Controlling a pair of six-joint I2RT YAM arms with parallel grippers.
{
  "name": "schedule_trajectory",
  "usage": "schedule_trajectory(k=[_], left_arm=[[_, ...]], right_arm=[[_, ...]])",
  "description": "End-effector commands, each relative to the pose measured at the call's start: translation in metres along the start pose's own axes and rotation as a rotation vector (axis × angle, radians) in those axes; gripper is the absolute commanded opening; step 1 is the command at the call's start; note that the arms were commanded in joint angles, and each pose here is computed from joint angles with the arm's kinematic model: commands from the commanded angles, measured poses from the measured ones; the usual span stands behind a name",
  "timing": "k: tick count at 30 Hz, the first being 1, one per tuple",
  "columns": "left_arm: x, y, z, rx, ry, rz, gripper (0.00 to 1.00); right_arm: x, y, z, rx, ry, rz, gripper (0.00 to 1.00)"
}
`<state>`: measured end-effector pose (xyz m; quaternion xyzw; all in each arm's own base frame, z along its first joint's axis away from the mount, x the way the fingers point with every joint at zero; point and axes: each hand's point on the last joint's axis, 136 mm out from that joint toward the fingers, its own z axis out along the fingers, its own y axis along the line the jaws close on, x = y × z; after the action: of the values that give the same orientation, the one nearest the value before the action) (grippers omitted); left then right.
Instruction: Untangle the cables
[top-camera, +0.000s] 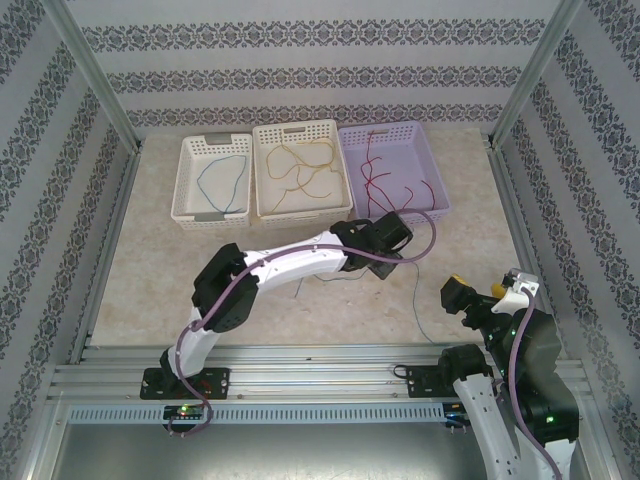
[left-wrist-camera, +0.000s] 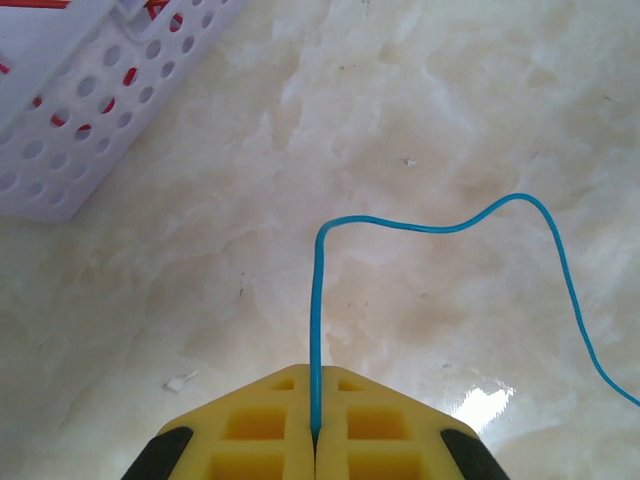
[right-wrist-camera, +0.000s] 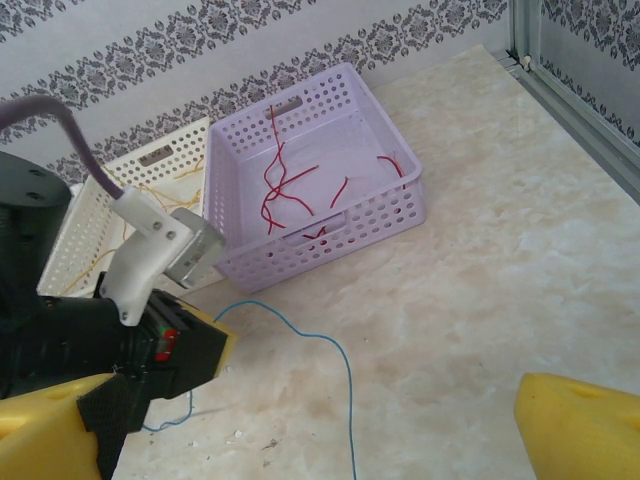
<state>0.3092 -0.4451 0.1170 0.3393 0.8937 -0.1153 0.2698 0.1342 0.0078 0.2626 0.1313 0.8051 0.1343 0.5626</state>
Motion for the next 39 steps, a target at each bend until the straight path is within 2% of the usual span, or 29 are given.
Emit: schedule_trajectory(k=[1, 21, 34, 39], left_arm=[[-0.011, 0.003, -0.021, 0.006, -0.056, -0.039, 0.0], [-0.029, 0.034, -0.138, -0.043, -0.242, -0.088, 0.0], [-0.051, 0.065, -0.23, -0.095, -0.392, -0.095, 0.0], [-0.062, 0.084, -0.271, -0.161, -0.454, -0.077, 0.0]], right_arm=[[0.001, -0.005, 0.001, 0.03, -0.005, 0.009, 0.98], [0.001, -0.004, 0.002, 0.026, 0.004, 0.006, 0.98], [0.002, -0.004, 0.002, 0.02, 0.003, 0.004, 0.98], [0.002, -0.003, 0.001, 0.018, 0.001, 0.005, 0.98]])
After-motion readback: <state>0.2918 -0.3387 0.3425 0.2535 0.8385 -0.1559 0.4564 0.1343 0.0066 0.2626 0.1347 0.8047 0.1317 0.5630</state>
